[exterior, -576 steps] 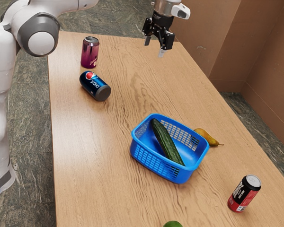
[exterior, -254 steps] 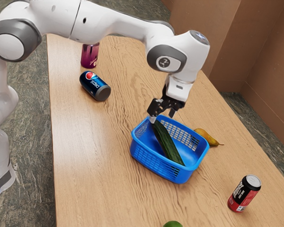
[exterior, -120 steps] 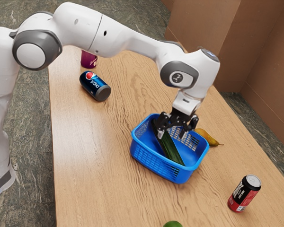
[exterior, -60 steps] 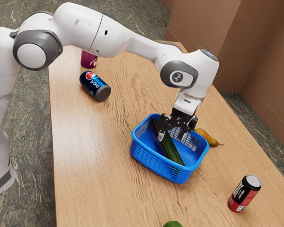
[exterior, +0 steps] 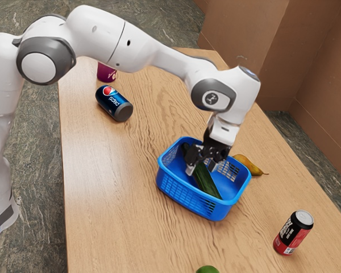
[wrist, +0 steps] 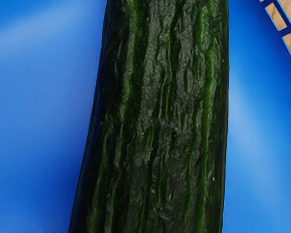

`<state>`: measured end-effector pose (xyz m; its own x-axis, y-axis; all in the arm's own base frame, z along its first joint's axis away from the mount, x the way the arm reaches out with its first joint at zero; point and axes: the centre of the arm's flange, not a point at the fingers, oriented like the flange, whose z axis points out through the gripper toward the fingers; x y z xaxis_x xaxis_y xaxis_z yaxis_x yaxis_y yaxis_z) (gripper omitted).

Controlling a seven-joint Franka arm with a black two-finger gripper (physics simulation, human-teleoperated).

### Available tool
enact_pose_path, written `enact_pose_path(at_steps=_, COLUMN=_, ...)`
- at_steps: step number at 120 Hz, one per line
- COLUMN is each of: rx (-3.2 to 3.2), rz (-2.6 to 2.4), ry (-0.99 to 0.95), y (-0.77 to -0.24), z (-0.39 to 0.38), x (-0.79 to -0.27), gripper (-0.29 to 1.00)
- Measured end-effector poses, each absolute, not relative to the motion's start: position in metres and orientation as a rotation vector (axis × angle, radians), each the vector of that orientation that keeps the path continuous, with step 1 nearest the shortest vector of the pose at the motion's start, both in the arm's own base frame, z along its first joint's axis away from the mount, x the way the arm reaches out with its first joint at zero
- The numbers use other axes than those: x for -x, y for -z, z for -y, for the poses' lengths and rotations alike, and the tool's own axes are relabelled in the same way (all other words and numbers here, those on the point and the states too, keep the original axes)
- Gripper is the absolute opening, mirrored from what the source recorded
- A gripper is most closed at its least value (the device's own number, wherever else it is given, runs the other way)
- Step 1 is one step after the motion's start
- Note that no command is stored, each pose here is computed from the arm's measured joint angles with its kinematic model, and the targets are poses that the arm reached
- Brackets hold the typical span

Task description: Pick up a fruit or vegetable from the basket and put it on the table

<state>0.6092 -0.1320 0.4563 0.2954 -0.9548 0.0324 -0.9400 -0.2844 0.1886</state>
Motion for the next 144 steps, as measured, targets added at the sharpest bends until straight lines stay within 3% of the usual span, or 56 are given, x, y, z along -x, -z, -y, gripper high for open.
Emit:
enact_pose_path(at_steps=30, rx=-2.411, rz=1.709, ry=0.156, y=-0.446, z=0.135, x=-0.608, gripper=0.7)
enact_pose_path(at_steps=55, rx=-2.432, rz=1.67, ry=0.143, y=-0.449, z=0.132, x=-0.61, gripper=0.33)
enact_pose_path(at_steps=71, rx=-2.442, rz=1.658, ry=0.138, y=-0.45, z=0.132, x=-0.611, gripper=0.25)
enact_pose_path(at_steps=92, rx=-2.468, rz=1.646, ry=0.103, y=-0.462, z=0.122, x=-0.616, gripper=0.25)
enact_pose_path(at_steps=107, rx=-2.511, rz=1.655, ry=0.021, y=-0.489, z=0.096, x=-0.625, gripper=-0.29)
enact_pose_path(at_steps=111, rx=-2.536, rz=1.656, ry=-0.016, y=-0.503, z=0.085, x=-0.628, gripper=-0.07)
enact_pose_path(at_steps=118, rx=-2.579, rz=1.638, ry=-0.075, y=-0.525, z=0.058, x=-0.631, gripper=0.04)
enact_pose_path(at_steps=127, rx=-2.659, rz=1.568, ry=-0.131, y=-0.55, z=-0.002, x=-0.633, gripper=0.14)
enact_pose_path(at_steps=144, rx=-2.818, rz=1.314, ry=-0.163, y=-0.552, z=-0.171, x=-0.622, gripper=0.14)
